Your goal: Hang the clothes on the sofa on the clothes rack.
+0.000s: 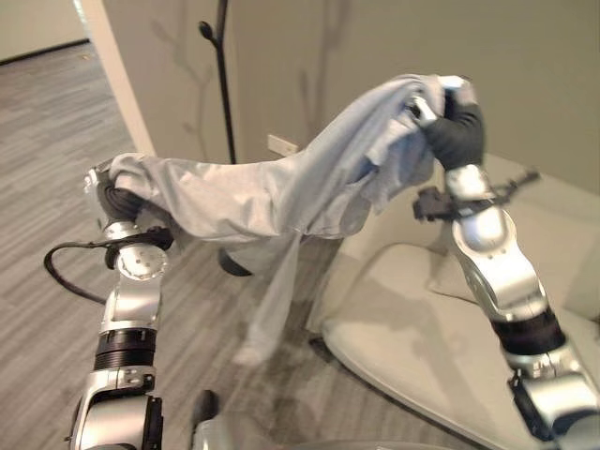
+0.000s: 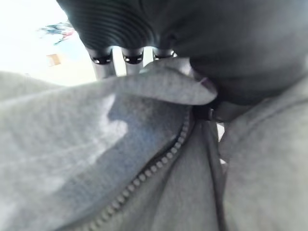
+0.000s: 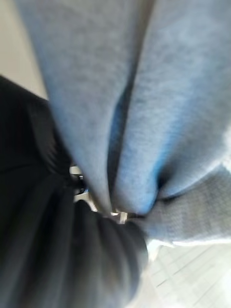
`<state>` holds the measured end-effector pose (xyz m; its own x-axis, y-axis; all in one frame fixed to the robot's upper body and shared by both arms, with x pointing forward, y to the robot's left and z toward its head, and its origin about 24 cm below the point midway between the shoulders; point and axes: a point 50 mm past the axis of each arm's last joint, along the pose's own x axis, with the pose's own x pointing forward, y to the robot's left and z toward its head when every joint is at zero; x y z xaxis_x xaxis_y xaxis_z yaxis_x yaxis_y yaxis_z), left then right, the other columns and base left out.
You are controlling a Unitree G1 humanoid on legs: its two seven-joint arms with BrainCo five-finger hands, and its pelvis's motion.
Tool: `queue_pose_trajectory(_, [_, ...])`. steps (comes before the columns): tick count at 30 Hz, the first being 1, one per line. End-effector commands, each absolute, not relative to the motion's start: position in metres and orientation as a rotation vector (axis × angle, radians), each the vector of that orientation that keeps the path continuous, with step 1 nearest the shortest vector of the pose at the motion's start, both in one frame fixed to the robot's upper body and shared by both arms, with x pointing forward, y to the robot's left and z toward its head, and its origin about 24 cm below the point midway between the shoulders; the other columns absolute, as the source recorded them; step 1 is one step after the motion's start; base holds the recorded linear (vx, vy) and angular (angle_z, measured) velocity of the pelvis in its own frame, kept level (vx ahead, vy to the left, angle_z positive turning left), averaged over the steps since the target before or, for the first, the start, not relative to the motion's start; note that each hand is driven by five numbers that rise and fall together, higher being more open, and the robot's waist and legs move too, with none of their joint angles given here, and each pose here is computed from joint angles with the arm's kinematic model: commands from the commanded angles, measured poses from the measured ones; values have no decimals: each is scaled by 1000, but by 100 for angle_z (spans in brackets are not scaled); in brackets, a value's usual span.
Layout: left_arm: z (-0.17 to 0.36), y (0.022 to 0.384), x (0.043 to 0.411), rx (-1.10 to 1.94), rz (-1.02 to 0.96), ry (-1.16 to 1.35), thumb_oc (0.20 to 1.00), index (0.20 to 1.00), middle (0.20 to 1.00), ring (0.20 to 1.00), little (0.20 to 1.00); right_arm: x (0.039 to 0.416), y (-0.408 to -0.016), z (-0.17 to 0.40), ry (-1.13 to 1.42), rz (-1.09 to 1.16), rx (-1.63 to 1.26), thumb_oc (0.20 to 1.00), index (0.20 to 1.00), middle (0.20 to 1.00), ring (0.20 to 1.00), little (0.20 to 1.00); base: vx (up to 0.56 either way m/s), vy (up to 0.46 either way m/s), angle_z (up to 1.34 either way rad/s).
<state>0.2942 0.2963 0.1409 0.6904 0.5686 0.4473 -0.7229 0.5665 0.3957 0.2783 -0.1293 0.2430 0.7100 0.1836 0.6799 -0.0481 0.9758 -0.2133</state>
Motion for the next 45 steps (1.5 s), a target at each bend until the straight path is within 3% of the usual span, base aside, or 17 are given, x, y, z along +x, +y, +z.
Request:
queue_pose_trajectory(1, [180,293,297,748,731,-467,200,200,200,200,200,246,-134,273,-995,115,-123,200,200,200,200,200,107,774,7])
queue_pose_trajectory(8, [198,305,288,934,765,-535,200,200,200,200,200,240,-169,265,-979,-133,-122,200,200,200,200,200,102,483,17])
queue_pose_trajectory(21, [177,306,288,931,777,-486,200,200,200,200,200,244,-183,254,-939,-206,-313,200,200,200,200,200,86,318,-4])
queue_pose_trajectory(34, [163,291,289,863,735,-467,200,200,200,200,200,234,-203,239,-895,-280,-465,200,200,200,200,200,162,-21,50])
queue_pose_trajectory(45, [192,268,301,954,641,-596,200,200,200,200,200,238,-214,246,-893,-336,-564,200,200,200,200,200,296,-59,9])
